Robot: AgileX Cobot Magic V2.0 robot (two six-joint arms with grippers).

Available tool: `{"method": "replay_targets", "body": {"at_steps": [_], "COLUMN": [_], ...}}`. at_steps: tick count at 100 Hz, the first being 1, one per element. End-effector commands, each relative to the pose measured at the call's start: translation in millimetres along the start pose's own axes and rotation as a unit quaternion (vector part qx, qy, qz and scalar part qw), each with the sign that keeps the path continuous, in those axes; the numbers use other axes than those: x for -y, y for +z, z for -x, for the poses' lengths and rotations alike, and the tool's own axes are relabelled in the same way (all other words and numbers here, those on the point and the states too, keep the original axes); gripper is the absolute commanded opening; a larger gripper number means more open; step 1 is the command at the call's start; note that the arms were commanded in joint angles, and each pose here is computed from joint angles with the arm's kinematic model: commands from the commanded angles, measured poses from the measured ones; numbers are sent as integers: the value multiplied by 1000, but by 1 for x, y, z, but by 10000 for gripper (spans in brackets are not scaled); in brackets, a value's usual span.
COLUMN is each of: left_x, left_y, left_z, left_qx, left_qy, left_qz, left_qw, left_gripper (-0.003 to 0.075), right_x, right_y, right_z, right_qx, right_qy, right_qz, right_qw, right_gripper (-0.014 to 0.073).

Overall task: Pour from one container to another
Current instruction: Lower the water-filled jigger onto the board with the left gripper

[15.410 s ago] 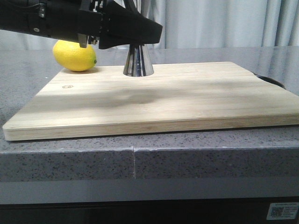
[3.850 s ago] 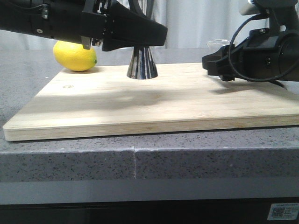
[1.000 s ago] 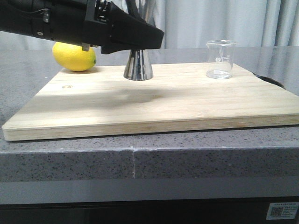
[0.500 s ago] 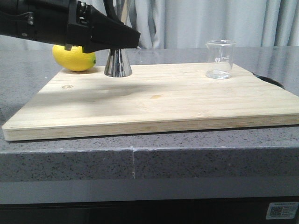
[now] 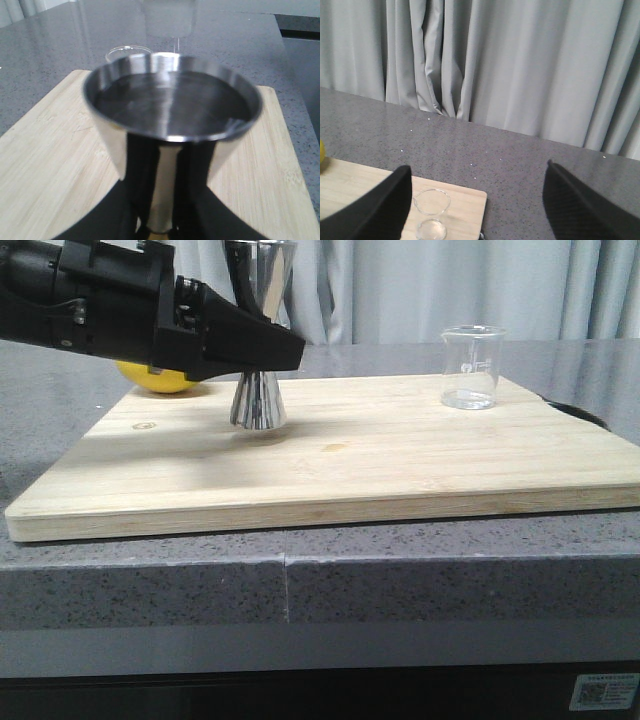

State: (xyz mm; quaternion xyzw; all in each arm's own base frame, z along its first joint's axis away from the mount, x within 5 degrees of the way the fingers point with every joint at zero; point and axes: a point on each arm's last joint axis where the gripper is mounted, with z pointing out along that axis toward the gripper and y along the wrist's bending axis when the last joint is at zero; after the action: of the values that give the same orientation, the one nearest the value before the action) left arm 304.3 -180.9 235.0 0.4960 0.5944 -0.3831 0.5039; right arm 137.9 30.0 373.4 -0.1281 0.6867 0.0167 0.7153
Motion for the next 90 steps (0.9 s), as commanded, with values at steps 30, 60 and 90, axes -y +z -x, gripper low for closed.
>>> {"method": "replay_targets", "body": {"at_steps": [30, 60, 90], "left_x": [-7, -11, -14], "left_y": [-6, -12, -15], "left_z": [39, 37, 37], "left_qx": [72, 72, 71], "left_qy": [29, 29, 29], "left_qz": [16, 26, 32], "left_qw": [997, 997, 997], "left_gripper": [17, 17, 17], "right_x": [1, 1, 1], "right_y": [-2, -2, -2], "right_z": [14, 14, 14], "right_qx": [45, 45, 45], "right_qy": [-1, -1, -1], "right_qz": [2, 2, 2], "right_qw": [999, 999, 999], "right_gripper": [494, 494, 494]}}
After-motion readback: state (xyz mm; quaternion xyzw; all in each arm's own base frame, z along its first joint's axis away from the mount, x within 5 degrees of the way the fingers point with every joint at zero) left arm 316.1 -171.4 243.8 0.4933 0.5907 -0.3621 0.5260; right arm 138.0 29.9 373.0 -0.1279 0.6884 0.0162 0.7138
